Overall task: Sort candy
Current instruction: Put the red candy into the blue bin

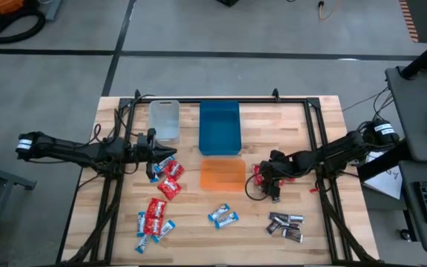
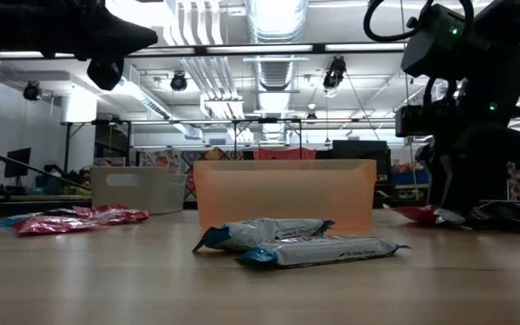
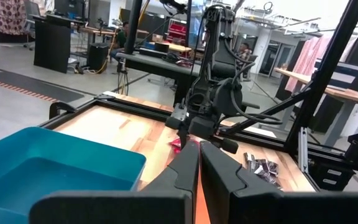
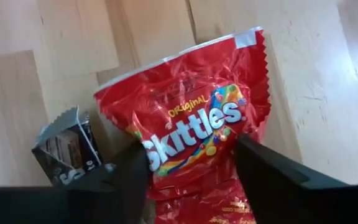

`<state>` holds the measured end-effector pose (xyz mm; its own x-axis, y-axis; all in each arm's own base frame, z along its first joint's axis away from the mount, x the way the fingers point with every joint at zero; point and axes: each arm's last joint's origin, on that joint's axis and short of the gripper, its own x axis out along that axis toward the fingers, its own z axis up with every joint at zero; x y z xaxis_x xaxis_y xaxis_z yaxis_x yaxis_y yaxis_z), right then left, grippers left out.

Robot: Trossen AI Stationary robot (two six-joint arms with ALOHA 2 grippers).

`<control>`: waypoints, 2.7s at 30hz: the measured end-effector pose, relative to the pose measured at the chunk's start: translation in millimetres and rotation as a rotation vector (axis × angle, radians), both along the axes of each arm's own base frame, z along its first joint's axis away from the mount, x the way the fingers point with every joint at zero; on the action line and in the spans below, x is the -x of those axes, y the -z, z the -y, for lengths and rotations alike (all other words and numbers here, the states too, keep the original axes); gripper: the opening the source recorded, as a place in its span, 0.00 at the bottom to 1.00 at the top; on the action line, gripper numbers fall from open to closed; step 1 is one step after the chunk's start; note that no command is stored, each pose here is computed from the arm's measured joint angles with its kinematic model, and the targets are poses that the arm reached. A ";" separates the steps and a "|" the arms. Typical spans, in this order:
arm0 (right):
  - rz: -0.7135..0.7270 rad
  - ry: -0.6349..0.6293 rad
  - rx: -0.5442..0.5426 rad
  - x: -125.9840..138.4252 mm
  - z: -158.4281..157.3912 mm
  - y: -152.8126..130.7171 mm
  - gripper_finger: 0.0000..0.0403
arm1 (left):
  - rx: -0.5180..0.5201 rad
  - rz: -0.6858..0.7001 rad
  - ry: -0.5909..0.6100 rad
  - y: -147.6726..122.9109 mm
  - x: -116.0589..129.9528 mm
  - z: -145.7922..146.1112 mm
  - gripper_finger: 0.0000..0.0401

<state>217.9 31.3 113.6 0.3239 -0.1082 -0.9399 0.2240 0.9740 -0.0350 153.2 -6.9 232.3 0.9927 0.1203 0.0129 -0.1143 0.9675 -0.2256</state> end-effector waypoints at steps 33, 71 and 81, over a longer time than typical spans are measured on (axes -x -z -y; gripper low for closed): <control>0.808 0.135 0.277 -3.1 49.5 -115.1 0.08 | 0.141 -0.149 0.028 -42.5 -3.5 1.6 0.00; 0.675 0.092 0.316 -145.2 120.0 -76.3 0.24 | 0.618 -0.823 -0.033 -20.8 9.0 41.4 0.00; 0.545 0.087 0.296 -160.3 126.2 -90.0 0.51 | 0.692 -0.874 -0.080 -14.7 8.4 48.5 0.00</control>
<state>378.2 -94.8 203.6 0.7264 -0.3869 -0.5681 0.3643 0.9176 -0.1592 144.8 -55.4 247.0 0.6166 -0.1044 -0.7803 -0.5534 0.6474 -0.5240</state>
